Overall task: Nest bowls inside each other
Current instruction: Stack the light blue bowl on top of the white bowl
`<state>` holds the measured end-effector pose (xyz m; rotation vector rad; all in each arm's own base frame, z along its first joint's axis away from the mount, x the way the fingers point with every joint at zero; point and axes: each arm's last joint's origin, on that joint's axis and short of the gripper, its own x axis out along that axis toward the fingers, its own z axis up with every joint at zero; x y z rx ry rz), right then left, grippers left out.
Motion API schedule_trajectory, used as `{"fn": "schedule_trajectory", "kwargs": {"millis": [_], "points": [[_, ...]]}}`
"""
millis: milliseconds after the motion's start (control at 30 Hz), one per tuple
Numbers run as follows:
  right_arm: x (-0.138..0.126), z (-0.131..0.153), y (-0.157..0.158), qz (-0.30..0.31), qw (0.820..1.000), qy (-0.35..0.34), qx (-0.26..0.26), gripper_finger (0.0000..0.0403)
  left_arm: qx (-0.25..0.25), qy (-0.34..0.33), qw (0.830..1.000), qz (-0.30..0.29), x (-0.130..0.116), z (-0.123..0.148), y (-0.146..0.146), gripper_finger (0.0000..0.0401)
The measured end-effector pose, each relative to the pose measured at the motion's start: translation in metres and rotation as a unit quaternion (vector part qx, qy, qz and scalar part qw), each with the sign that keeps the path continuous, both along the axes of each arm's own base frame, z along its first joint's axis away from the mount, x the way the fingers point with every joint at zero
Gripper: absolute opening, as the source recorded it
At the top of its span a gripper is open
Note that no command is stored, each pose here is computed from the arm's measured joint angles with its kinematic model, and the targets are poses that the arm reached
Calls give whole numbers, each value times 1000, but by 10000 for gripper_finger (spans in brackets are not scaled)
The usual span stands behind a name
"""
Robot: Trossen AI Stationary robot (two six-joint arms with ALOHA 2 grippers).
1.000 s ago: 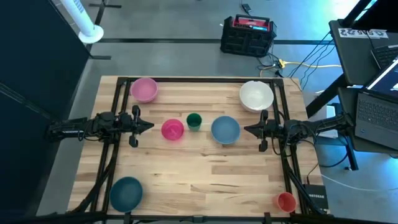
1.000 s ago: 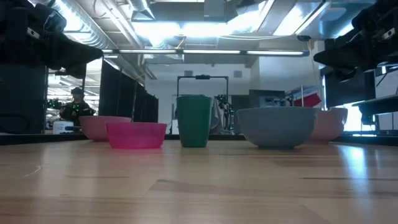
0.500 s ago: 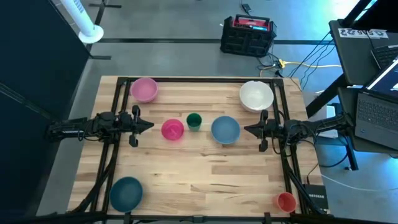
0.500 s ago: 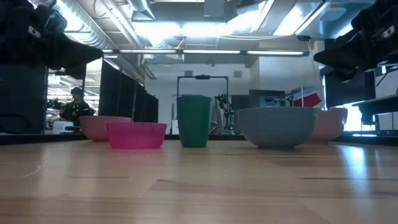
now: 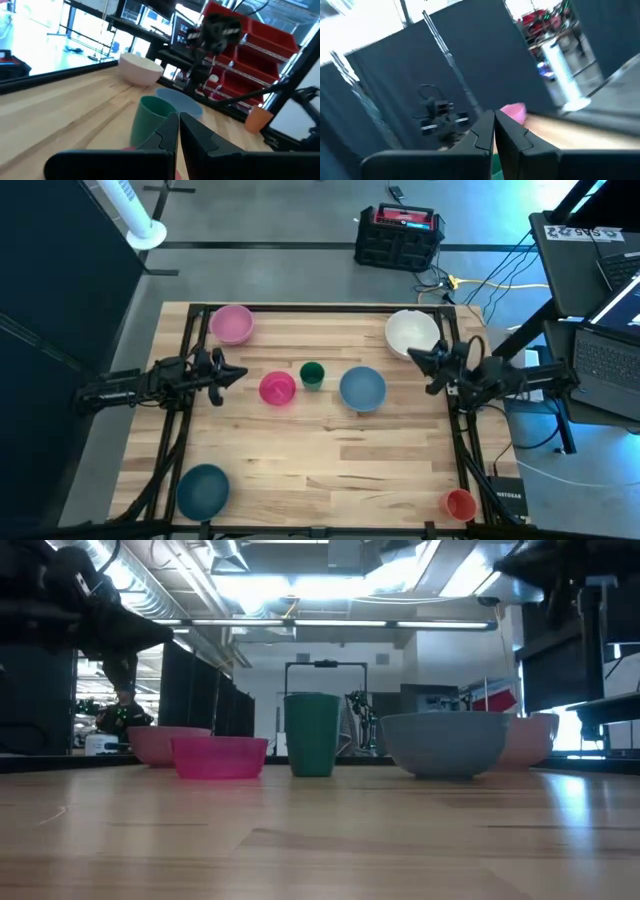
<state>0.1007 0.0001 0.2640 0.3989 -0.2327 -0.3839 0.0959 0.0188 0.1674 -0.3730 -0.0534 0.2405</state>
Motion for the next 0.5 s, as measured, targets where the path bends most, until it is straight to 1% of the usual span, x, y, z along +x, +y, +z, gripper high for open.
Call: {"fn": "schedule_trajectory", "kwargs": {"millis": [67,133,200,267,367,500], "points": [[6,28,-3,-22,998,47,-36,0,3,2,1000,5,0,0,1,0],[18,54,-7,-34,991,109,-70,0,2,2,1000,8,0,0,2,0],[35,74,-13,-44,979,179,-92,0,3,2,1000,9,0,0,2,0],[54,88,-24,-53,962,252,-95,0,2,2,1000,10,0,0,2,0],[80,87,-37,-26,939,334,-84,5,0,2,1000,10,0,0,2,0],[113,79,-60,16,901,431,-46,11,-3,1,1000,10,0,0,2,0]]}}
